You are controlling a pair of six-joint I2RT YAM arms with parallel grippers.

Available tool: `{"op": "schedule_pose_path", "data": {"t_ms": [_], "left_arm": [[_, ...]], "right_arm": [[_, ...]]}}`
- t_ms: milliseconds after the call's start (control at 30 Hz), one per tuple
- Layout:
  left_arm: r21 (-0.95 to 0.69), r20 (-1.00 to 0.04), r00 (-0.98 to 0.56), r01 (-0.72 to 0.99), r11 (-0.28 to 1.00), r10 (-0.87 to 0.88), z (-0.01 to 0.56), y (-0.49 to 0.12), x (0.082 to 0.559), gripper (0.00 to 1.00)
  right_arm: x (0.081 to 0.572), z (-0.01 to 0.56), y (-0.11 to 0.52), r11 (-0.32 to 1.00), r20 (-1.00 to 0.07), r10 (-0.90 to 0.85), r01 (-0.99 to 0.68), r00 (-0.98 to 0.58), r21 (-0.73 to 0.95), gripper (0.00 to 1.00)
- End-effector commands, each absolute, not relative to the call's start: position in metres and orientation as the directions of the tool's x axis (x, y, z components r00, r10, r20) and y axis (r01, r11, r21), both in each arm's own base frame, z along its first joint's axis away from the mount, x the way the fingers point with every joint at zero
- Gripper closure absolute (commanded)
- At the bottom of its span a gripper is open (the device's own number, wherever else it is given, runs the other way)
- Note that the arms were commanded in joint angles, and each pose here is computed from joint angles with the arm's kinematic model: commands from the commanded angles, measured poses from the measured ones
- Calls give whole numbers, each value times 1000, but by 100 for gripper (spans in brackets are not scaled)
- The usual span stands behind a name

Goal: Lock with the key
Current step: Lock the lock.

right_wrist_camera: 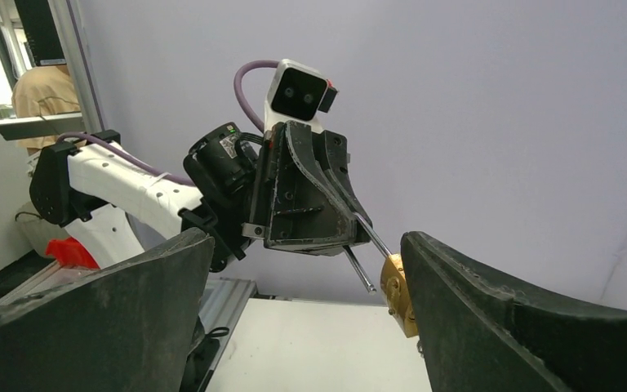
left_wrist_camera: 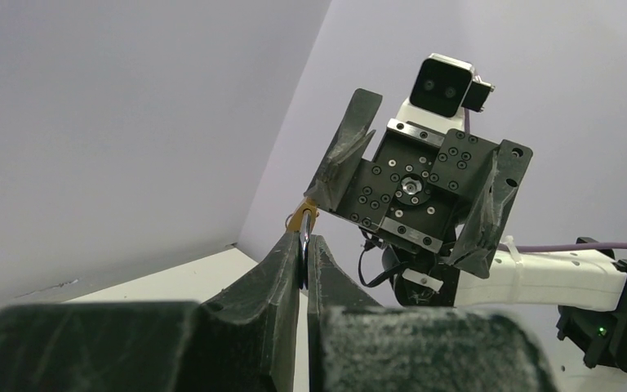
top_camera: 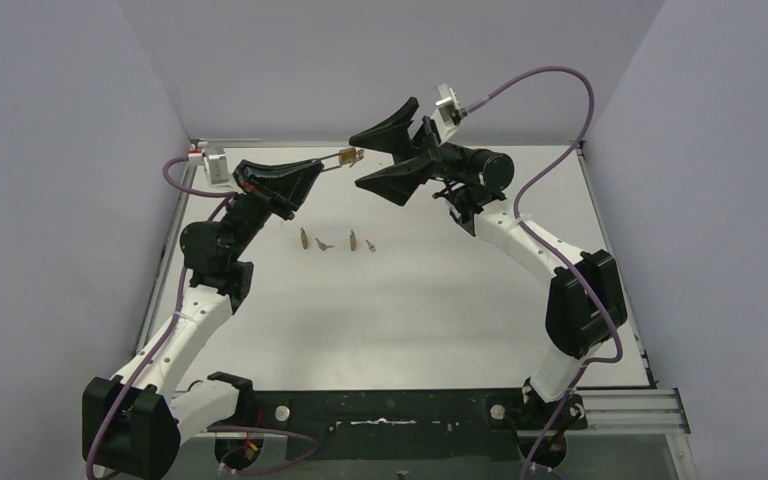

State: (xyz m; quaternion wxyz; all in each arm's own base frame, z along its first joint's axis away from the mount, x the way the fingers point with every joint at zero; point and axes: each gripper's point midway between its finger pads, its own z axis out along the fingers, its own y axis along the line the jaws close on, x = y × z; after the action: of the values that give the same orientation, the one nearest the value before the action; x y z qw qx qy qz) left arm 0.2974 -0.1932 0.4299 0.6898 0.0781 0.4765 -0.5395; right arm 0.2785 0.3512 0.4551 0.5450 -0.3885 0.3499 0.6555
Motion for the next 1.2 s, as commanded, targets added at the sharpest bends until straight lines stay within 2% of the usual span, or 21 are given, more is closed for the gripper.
{"op": "schedule_pose_path", "data": {"t_ms": [0,367,533,667,867,1167], "left_arm": [[-309,-709,57,871,382,-703,472,-188,278,100],[-304,-701,60,876,375,-710,477,-186,272,100],[-311,-700,63,870,382,-711,476,-184,276,100],[-322,-695,71,859,398,-716,474,-180,279,100],[-319,-691,76,860,399,-719,475,-178,278,100],[-320,-688,81,858,401,-722,476,-177,278,100]], "right_arm": [[285,466,357,-126,-881,472,-991,-17,-48,12],[294,467,366,-134,-879,475,-990,-30,-39,13],[292,466,367,-146,-882,469,-989,-38,-35,24],[291,464,368,-150,-887,459,-988,-46,-26,27],[294,458,370,-160,-895,442,-987,-68,-3,38],[294,454,374,-186,-900,426,-982,-97,18,42]]}}
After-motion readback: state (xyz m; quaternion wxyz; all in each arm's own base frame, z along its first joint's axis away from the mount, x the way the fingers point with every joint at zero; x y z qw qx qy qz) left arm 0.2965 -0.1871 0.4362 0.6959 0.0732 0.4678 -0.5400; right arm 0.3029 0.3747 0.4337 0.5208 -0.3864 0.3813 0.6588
